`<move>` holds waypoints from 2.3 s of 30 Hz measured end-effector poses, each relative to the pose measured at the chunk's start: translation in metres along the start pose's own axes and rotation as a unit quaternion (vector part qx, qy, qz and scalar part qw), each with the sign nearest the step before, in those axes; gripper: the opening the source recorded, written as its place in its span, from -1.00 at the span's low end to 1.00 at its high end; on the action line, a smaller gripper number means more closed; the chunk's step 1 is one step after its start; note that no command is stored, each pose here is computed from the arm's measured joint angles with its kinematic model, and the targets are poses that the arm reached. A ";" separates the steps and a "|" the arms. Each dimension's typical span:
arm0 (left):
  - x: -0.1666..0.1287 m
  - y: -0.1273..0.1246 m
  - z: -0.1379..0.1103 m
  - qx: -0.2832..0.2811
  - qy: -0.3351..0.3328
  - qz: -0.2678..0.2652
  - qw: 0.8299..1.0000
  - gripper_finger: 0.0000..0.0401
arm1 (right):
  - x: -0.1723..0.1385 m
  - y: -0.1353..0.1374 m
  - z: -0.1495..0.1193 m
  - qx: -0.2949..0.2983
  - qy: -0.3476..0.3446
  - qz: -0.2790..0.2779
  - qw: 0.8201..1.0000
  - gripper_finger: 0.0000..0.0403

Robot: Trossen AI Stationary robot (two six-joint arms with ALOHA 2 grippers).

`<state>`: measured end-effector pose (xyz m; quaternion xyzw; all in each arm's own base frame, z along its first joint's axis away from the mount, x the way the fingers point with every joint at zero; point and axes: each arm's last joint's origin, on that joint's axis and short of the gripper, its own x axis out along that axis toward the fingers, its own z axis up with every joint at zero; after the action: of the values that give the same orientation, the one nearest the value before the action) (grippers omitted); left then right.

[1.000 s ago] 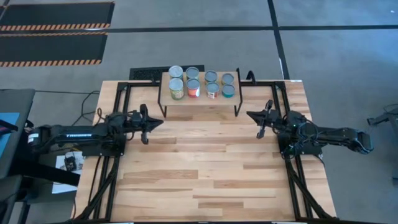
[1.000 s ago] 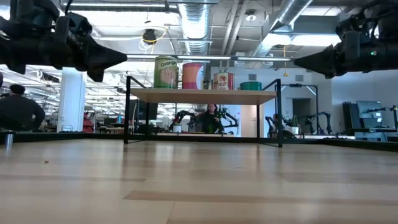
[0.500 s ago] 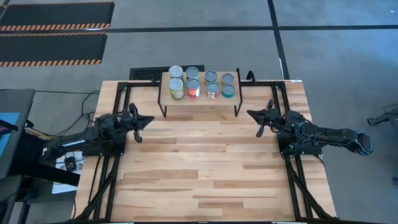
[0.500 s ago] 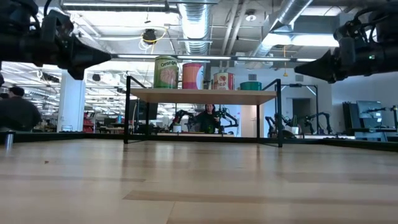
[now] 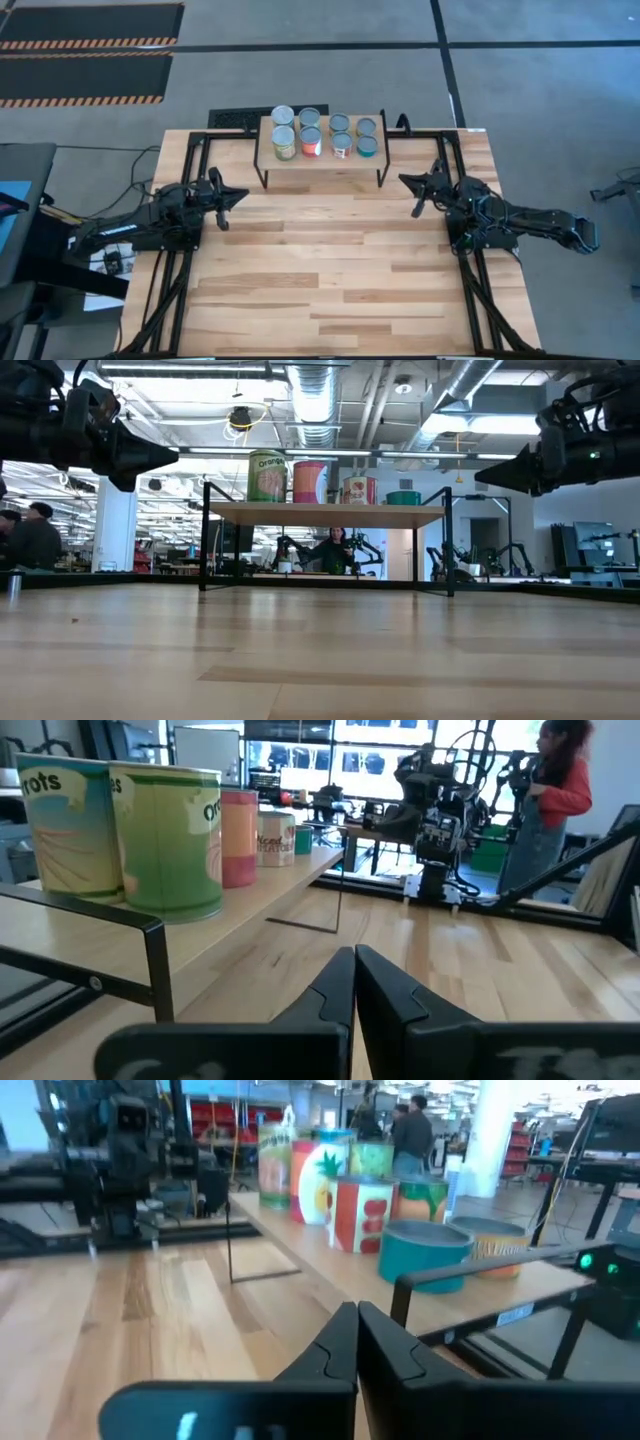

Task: Pick and place cans onto a shelf
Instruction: Return to Home Position

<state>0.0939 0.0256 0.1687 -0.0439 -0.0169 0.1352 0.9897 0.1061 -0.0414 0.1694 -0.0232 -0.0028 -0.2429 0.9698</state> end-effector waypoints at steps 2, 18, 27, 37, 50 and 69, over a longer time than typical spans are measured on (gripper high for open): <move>0.000 0.000 0.000 0.003 0.000 0.000 1.000 -1.00 | 0.000 0.000 -0.003 -0.004 0.018 0.000 1.000 -0.87; 0.000 0.000 0.000 0.023 0.000 0.002 1.000 -1.00 | -0.002 0.001 -0.022 -0.021 0.111 0.007 0.994 -0.86; 0.000 0.000 0.000 0.023 -0.001 0.002 1.000 -1.00 | -0.003 0.001 -0.022 -0.021 0.114 0.007 0.993 -0.87; 0.000 0.000 0.000 0.025 -0.001 0.001 1.000 -1.00 | -0.003 0.001 -0.023 -0.021 0.116 0.007 0.993 -0.86; 0.000 0.000 0.000 0.023 -0.001 0.001 1.000 -1.00 | -0.003 0.001 -0.023 -0.021 0.116 0.007 0.993 -0.84; 0.000 0.000 0.000 0.023 -0.001 0.001 1.000 -1.00 | -0.003 0.001 -0.023 -0.021 0.117 0.006 0.993 -0.84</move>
<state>0.0939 0.0257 0.1687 -0.0213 -0.0143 0.1369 0.9903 0.1040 -0.0406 0.1466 -0.0156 0.1157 -0.2379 0.9642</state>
